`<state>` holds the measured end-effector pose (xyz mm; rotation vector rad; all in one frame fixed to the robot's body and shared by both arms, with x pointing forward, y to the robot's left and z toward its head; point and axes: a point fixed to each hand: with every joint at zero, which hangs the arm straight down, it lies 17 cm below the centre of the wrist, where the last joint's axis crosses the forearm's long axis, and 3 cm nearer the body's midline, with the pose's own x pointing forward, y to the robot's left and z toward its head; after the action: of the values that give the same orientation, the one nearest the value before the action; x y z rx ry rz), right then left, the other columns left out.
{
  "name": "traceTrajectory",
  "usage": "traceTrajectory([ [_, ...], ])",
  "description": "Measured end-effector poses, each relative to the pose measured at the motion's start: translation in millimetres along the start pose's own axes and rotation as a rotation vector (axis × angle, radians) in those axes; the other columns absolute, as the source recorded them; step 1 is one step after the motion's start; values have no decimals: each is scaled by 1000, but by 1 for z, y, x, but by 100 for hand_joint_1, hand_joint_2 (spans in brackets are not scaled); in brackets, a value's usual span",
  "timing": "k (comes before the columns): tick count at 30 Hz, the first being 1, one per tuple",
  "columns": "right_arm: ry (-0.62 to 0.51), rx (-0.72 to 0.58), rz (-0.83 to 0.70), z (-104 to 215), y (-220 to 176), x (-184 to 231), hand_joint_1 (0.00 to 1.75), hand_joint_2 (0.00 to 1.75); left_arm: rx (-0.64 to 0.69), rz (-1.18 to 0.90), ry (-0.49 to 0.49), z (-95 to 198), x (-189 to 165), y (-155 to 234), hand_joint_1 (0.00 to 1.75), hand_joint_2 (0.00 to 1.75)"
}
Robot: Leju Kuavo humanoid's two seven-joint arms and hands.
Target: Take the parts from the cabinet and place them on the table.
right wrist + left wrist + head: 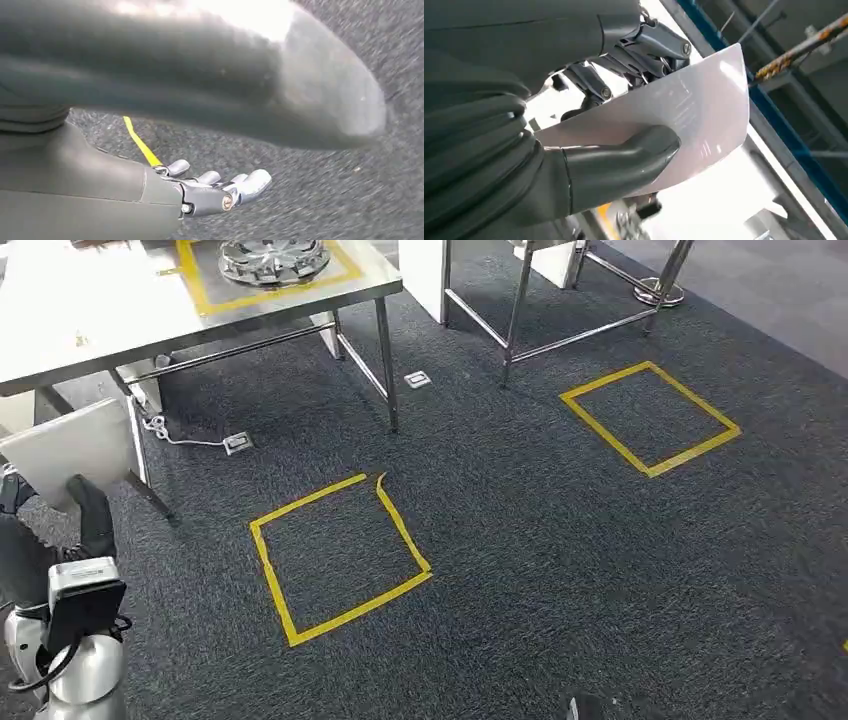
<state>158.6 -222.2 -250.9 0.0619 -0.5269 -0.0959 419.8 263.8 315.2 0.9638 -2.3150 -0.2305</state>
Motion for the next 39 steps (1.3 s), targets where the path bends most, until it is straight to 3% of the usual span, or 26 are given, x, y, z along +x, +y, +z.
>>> traceTrajectory([
  [19, 44, 31, -117, 6, 4, -16, 0, 0, 25, -161, -160, -14, 28, -9, 175, 175],
  [39, 114, 92, -143, 10, 15, -28, 0, 0, 24, -128, -141, -13, 27, -16, 175, 175],
])
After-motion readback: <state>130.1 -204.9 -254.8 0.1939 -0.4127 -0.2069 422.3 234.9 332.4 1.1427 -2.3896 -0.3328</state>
